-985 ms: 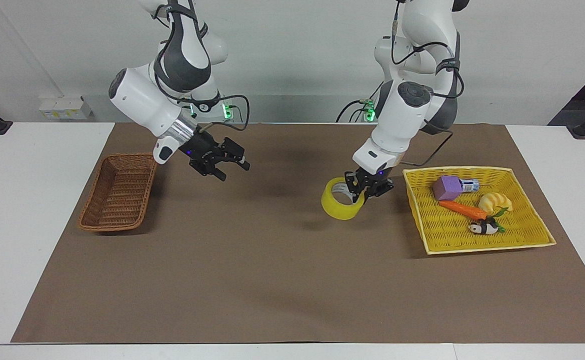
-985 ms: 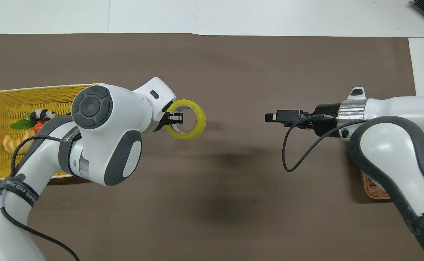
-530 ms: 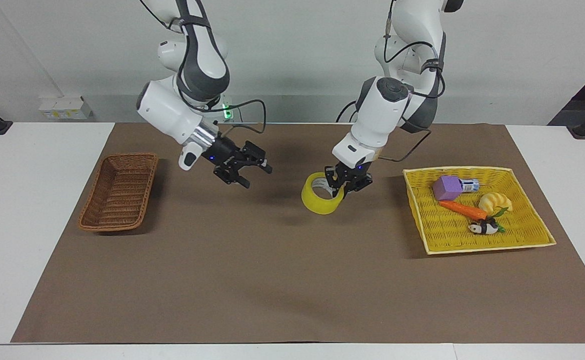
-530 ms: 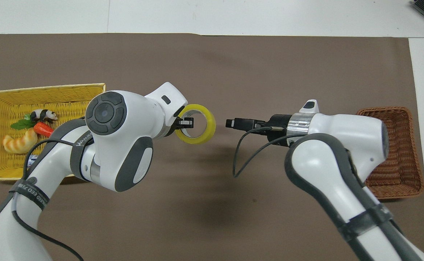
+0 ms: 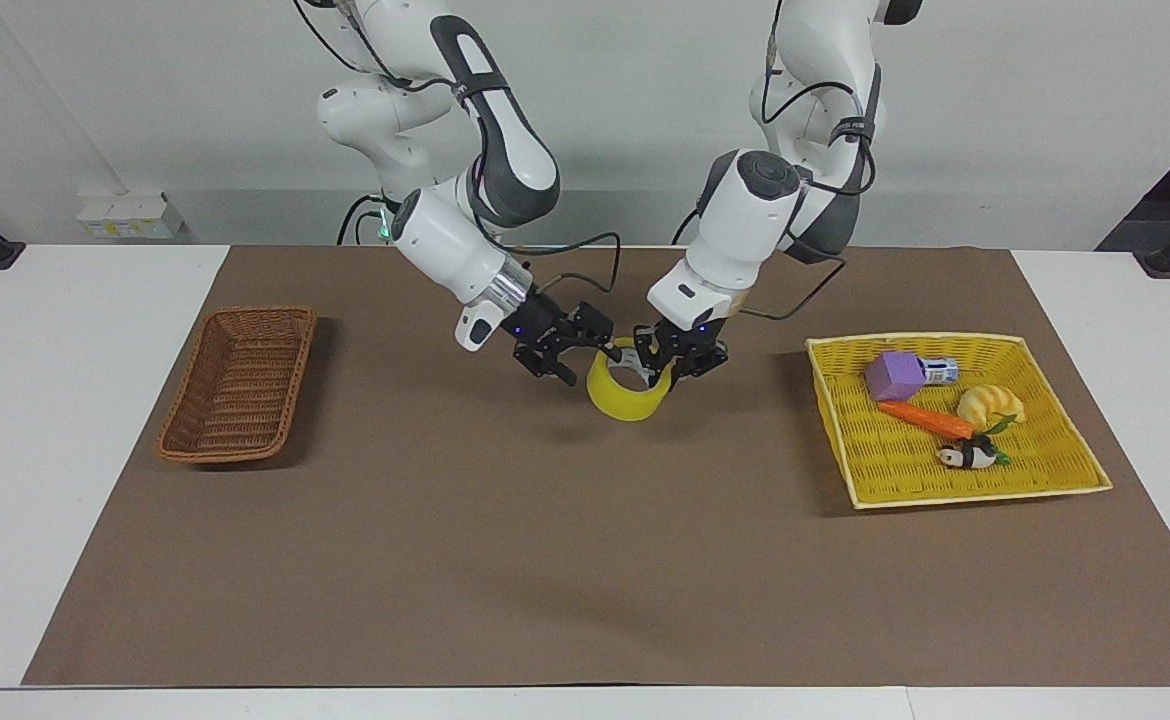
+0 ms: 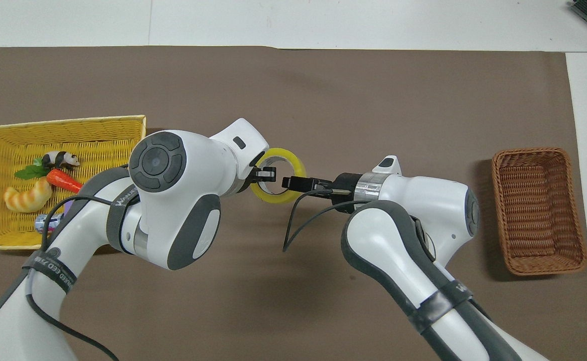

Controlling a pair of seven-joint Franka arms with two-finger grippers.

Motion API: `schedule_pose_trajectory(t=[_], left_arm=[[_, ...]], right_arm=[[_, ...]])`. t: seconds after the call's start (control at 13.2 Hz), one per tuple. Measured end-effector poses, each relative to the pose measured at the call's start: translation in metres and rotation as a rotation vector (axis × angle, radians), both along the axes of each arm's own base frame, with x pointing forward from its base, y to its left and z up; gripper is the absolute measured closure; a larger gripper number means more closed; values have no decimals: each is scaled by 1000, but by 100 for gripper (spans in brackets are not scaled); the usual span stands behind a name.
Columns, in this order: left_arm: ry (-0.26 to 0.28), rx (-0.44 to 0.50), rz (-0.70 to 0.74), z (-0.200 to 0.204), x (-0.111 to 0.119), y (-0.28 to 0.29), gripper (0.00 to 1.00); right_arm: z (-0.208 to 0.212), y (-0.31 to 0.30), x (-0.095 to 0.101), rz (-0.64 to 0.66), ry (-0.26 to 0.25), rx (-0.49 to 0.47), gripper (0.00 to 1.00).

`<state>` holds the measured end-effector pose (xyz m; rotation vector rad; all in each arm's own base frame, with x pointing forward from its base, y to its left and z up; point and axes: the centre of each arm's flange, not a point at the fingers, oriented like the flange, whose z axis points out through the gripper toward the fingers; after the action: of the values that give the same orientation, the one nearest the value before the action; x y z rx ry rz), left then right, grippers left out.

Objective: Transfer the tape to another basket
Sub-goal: 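Bring the tape toward the right gripper and close the right gripper on it, then open the left gripper and release the tape to the right gripper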

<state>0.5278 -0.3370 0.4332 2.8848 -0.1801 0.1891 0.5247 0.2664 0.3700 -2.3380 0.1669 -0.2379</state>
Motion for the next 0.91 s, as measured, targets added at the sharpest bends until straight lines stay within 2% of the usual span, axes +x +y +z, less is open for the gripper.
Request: schedule_pose_trajectory(t=[0.08, 0.23, 0.3, 0.38, 0.68, 0.83, 0.91], left_arm=[[0, -1, -1, 0, -1, -1, 78], [2, -5, 2, 0, -1, -1, 78], [-1, -9, 5, 1, 0, -1, 78], [-4, -15, 7, 3, 0, -2, 78], [-13, -25, 10, 8, 2, -3, 77], [-14, -25, 9, 9, 2, -3, 59], [-14, -23, 10, 8, 3, -2, 44]], right_arm=[[0, 1, 0, 1, 0, 0, 10], [4, 4, 4, 1, -9, 6, 30], [7, 6, 6, -1, -14, 10, 44], [7, 6, 9, -3, -15, 11, 50], [5, 7, 13, -7, -16, 10, 64], [6, 6, 14, -11, -16, 12, 85], [7, 6, 15, -25, -4, 17, 93]])
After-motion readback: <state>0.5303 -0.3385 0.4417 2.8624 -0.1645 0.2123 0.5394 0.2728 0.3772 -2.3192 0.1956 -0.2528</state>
